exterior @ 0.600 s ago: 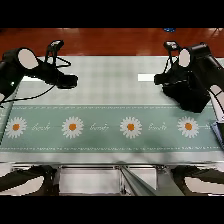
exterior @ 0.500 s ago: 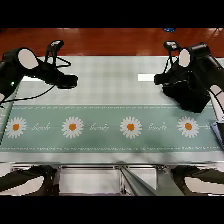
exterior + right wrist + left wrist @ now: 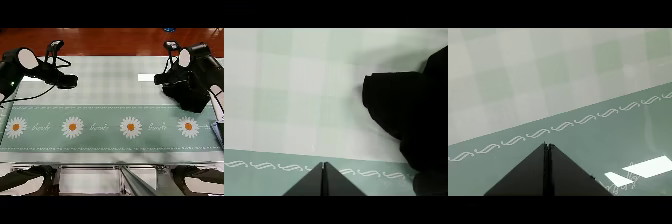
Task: Fold the shirts.
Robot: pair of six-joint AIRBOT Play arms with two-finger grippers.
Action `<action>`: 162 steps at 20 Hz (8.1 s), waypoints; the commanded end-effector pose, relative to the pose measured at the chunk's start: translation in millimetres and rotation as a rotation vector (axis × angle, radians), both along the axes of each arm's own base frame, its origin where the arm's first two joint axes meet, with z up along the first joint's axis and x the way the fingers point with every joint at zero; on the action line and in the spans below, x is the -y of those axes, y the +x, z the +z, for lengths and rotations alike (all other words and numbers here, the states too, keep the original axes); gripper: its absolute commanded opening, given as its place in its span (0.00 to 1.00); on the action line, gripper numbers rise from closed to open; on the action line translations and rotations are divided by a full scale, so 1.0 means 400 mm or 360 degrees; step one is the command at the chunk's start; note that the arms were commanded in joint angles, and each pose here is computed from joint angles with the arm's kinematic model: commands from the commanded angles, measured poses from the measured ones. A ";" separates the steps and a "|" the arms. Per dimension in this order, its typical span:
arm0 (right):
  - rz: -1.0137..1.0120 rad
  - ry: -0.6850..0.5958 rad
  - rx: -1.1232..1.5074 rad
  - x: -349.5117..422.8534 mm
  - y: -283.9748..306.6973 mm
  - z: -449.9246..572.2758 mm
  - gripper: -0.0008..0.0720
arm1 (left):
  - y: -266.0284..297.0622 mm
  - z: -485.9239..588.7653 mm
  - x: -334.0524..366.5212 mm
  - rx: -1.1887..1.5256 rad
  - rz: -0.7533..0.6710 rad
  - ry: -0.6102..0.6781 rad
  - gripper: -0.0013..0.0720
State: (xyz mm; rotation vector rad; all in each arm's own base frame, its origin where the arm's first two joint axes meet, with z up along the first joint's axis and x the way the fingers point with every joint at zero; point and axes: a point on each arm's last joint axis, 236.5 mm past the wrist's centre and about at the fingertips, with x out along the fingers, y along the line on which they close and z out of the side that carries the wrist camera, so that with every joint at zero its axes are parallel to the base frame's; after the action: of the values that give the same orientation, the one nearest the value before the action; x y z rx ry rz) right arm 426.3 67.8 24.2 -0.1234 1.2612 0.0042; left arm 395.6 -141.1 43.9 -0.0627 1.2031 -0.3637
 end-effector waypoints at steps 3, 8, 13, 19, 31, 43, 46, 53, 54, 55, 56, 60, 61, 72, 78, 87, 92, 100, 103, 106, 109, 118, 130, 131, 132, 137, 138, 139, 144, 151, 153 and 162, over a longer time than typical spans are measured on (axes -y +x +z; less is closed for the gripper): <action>0.0001 0.0000 0.0001 -0.001 0.000 0.000 0.05 | 0.000 -0.001 -0.001 -0.0001 0.0001 0.0001 0.05; 0.0028 0.0036 0.0168 -0.017 0.059 0.022 0.05 | 0.050 0.019 0.003 0.0137 0.0033 -0.0023 0.05; -0.0035 -0.0489 0.0642 0.170 0.202 0.149 0.59 | 0.192 0.064 -0.039 0.0495 0.0168 -0.0022 0.71; -0.0745 -0.0363 0.0442 0.538 0.095 0.073 0.57 | 0.229 0.013 -0.124 0.0464 0.0272 0.0030 0.71; -0.0706 0.0486 -0.0125 0.361 -0.016 -0.350 0.11 | 0.219 -0.079 -0.086 0.0248 0.0258 -0.0029 0.71; -0.0078 0.0639 0.1235 0.233 0.098 0.735 0.05 | 0.034 0.386 -0.281 0.0391 0.0375 -0.0012 0.71; 0.0104 0.0708 0.1540 0.153 -0.004 0.973 0.05 | -0.064 0.339 -0.276 0.0360 0.0378 -0.0004 0.70; 0.0489 0.1011 0.1715 -0.027 -0.154 1.159 0.05 | -0.221 0.163 -0.247 0.0328 0.0517 -0.0138 0.70; 0.0531 0.1010 0.1690 -0.053 -0.159 1.152 0.05 | -0.236 0.144 -0.237 0.0309 0.0518 -0.0167 0.71; 0.0596 0.1008 0.1632 -0.095 -0.164 1.132 0.05 | -0.248 0.127 -0.230 0.0292 0.0522 -0.0187 0.71; 0.0673 0.1004 0.1559 -0.143 -0.173 1.106 0.05 | -0.254 0.114 -0.227 0.0281 0.0526 -0.0197 0.71; 0.0986 0.0970 0.1219 -0.365 -0.216 0.950 0.05 | -0.251 0.108 -0.225 0.0287 0.0535 -0.0208 0.70; 0.1009 0.0935 0.1113 -0.403 -0.213 0.890 0.05 | -0.248 0.110 -0.226 0.0297 0.0538 -0.0208 0.70; 0.0883 0.0916 -0.0270 -0.689 -0.294 -0.021 0.06 | -0.258 0.104 -0.193 0.0245 0.0516 -0.0284 0.71; 0.0662 0.0813 -0.0197 -0.523 -0.162 0.011 0.57 | -0.262 0.056 -0.133 0.0178 0.0411 -0.0297 0.71; -0.0350 0.0663 0.0248 0.157 -0.120 0.084 0.57 | -0.162 -0.003 -0.013 -0.0011 0.0400 -0.0740 0.71; -0.0396 0.0804 0.0010 0.097 -0.260 -0.087 0.57 | -0.078 -0.152 0.055 -0.0308 0.0380 -0.0904 0.71; -0.0408 0.0929 -0.0123 0.039 -0.324 -0.153 0.57 | -0.104 -0.255 0.241 -0.0694 0.0023 -0.0910 0.71; -0.0436 0.1000 -0.0200 0.011 -0.361 -0.187 0.57 | -0.142 -0.254 0.280 -0.0891 -0.0180 -0.0948 0.47; -0.0427 0.1146 -0.0329 -0.062 -0.419 -0.217 0.57 | -0.118 -0.236 0.285 -0.0854 -0.0264 -0.0960 0.05; -0.0256 0.1116 -0.0367 -0.171 -0.447 -0.231 0.57 | -0.086 -0.209 0.285 -0.0778 -0.0289 -0.0966 0.04; -0.0226 0.1209 -0.0383 -0.376 -0.366 -0.287 0.57 | -0.078 -0.202 0.286 -0.0760 -0.0295 -0.0967 0.04; 0.0310 0.1058 0.0158 -0.367 -0.034 0.162 0.05 | 0.173 0.232 0.138 0.0013 -0.0111 -0.1119 0.04; 0.0363 0.1020 0.0326 -0.334 0.006 0.291 0.05 | 0.204 0.357 0.109 0.0206 -0.0062 -0.1198 0.04; 0.0400 0.0984 0.0473 -0.303 0.029 0.412 0.05 | 0.219 0.488 0.079 0.0400 -0.0029 -0.1286 0.04; 0.0484 0.0697 0.1184 -0.153 -0.070 0.929 0.05 | 0.067 0.978 -0.079 0.1224 -0.0046 -0.1256 0.04; 0.0492 0.0686 0.1294 -0.141 -0.126 0.990 0.05 | 0.012 1.043 -0.105 0.1351 -0.0040 -0.1207 0.04; 0.0493 0.0651 0.1378 -0.123 -0.179 1.036 0.05 | -0.046 1.098 -0.124 0.1475 -0.0039 -0.1144 0.04; 0.0511 0.0534 0.1802 -0.050 -0.475 1.226 0.05 | -0.340 1.255 -0.104 0.1916 -0.0100 -0.0802 0.04; 0.0338 0.0388 0.1833 0.051 -0.658 1.217 0.05 | -0.555 1.213 -0.082 0.2019 0.0042 -0.0217 0.04; 0.0296 0.0382 0.1687 0.056 -0.626 1.155 0.05 | -0.581 1.188 -0.081 0.1988 0.0041 -0.0213 0.04; 0.0229 0.0464 0.0871 -0.036 -0.157 0.637 0.05 | -0.228 0.592 -0.179 0.0916 0.0277 -0.0544 0.04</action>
State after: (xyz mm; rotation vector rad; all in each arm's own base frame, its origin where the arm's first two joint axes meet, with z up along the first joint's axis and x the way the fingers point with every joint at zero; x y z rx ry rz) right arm 308.1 69.5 346.3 0.0070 0.5642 0.2483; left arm 258.3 -85.9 376.5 -0.2037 0.3432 -0.4288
